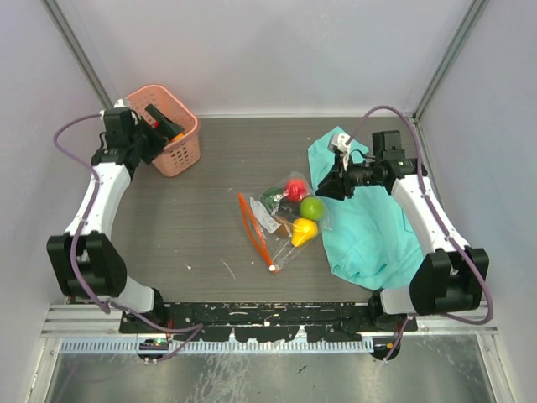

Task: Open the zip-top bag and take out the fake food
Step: Place the fake fruit in the bin, then pick up the fake fruit from the zipper food storage bag.

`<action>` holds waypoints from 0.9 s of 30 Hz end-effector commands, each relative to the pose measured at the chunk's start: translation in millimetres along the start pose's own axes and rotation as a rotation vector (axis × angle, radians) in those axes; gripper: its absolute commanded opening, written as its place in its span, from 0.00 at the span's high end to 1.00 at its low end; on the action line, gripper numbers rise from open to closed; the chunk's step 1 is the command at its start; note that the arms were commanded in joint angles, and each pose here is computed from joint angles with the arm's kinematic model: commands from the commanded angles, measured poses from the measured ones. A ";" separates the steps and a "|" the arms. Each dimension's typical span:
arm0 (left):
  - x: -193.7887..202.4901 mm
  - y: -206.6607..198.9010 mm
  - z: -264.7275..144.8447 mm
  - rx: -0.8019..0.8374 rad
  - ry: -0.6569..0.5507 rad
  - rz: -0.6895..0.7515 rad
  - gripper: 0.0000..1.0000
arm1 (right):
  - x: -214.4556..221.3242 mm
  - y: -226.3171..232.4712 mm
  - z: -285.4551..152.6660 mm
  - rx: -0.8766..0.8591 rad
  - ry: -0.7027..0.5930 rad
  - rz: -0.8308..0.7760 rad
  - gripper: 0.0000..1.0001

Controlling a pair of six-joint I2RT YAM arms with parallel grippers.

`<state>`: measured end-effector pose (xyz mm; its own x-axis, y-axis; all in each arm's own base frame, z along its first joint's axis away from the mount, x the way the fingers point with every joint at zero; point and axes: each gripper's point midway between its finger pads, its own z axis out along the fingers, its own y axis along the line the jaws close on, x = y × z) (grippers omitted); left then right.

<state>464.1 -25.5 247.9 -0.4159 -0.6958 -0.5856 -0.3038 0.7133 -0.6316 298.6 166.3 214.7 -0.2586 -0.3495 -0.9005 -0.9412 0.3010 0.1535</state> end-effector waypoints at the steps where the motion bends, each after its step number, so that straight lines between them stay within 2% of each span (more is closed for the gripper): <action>1: 3.9 -82.6 -78.2 0.513 -0.032 0.191 0.02 | -14.5 16.7 -12.0 0.010 -0.057 -0.122 0.65; 5: 30.4 -101.1 -127.2 0.718 0.016 0.184 0.02 | -13.1 22.4 -15.6 0.036 -0.078 -0.142 0.60; 9: 58.2 -104.9 -159.2 0.837 0.104 0.171 0.02 | -10.1 32.0 -17.4 0.032 -0.087 -0.151 0.57; 12: 79.4 -95.4 -175.4 0.854 0.138 0.195 0.02 | -4.2 39.2 -22.5 0.039 -0.054 -0.173 0.57; 15: 97.8 -86.9 -189.4 0.844 0.134 0.200 0.00 | 13.2 49.1 -32.6 0.052 0.048 -0.168 0.56; 17: 118.4 -81.4 -188.6 0.815 0.199 0.195 0.01 | 20.3 56.1 -40.7 0.057 0.105 -0.165 0.55; 19: 130.7 -78.8 -183.6 0.811 0.182 0.236 0.00 | 24.2 58.9 -43.3 0.058 0.123 -0.192 0.53; 21: 130.8 -83.5 -182.9 0.849 0.141 0.274 0.00 | 23.9 56.0 -40.1 0.064 0.101 -0.227 0.53; 23: 139.7 -86.7 -188.4 0.907 0.191 0.329 0.02 | 13.1 54.5 -36.2 0.051 0.045 -0.274 0.53; 25: 156.8 -75.3 -183.7 0.894 0.247 0.372 0.04 | 3.4 51.9 -29.4 0.032 -0.024 -0.299 0.53; 27: 173.6 -63.3 -175.1 0.868 0.266 0.359 0.16 | -9.6 57.1 -22.7 -0.026 -0.112 -0.292 0.53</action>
<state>272.1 -168.0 296.9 -0.5838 -0.4049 -0.7038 0.5105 0.4910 -0.7059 235.7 147.9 217.9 -0.0663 -0.4492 -0.8910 -0.9666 0.2506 -0.0544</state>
